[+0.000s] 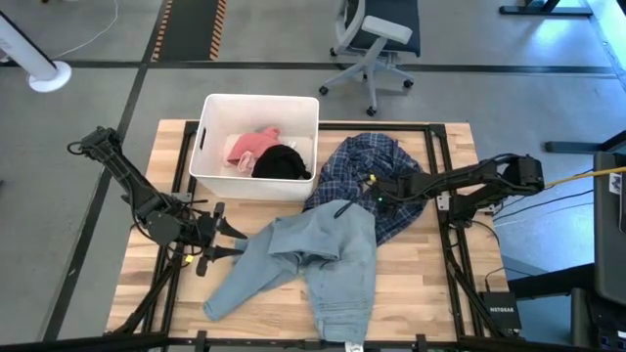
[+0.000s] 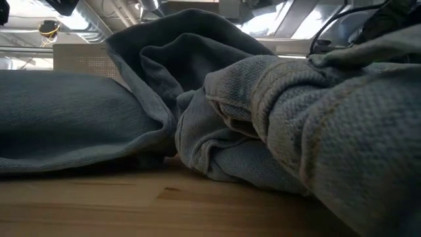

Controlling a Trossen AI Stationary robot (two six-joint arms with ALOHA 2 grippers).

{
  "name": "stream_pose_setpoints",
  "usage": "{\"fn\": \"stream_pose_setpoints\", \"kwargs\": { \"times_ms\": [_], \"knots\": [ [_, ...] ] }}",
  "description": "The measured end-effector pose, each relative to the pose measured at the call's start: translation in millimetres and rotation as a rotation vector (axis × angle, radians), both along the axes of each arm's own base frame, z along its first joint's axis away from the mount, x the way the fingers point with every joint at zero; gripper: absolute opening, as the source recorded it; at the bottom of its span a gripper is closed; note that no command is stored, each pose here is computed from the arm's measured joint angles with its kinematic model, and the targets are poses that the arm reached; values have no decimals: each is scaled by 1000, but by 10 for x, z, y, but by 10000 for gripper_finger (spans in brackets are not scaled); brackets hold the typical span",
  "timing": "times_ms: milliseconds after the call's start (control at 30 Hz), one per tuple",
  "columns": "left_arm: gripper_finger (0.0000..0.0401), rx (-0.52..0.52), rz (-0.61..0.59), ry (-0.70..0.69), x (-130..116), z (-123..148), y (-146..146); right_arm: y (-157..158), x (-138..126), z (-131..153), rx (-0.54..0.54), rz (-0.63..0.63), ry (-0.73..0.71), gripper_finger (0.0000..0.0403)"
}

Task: Sort clothes
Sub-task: Put the blue checkered pants into the white laundry bin

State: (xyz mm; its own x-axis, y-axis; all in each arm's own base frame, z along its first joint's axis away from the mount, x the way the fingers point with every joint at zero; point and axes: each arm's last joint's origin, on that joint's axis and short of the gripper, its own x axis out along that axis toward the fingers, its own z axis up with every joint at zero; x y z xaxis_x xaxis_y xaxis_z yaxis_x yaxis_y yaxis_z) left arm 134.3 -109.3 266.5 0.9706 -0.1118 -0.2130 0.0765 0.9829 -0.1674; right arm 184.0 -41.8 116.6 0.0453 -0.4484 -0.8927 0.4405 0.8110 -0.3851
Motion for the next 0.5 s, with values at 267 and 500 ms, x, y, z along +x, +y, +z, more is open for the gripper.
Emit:
{"fn": "stream_pose_setpoints", "kwargs": {
  "times_ms": [267,500],
  "knots": [
    [172,0,16,-15,3,14,3,-3,11,-8,-8,74,20,24],
    [172,20,36,-27,6,22,9,-20,56,4,-50,116,-10,9]
  ]
}}
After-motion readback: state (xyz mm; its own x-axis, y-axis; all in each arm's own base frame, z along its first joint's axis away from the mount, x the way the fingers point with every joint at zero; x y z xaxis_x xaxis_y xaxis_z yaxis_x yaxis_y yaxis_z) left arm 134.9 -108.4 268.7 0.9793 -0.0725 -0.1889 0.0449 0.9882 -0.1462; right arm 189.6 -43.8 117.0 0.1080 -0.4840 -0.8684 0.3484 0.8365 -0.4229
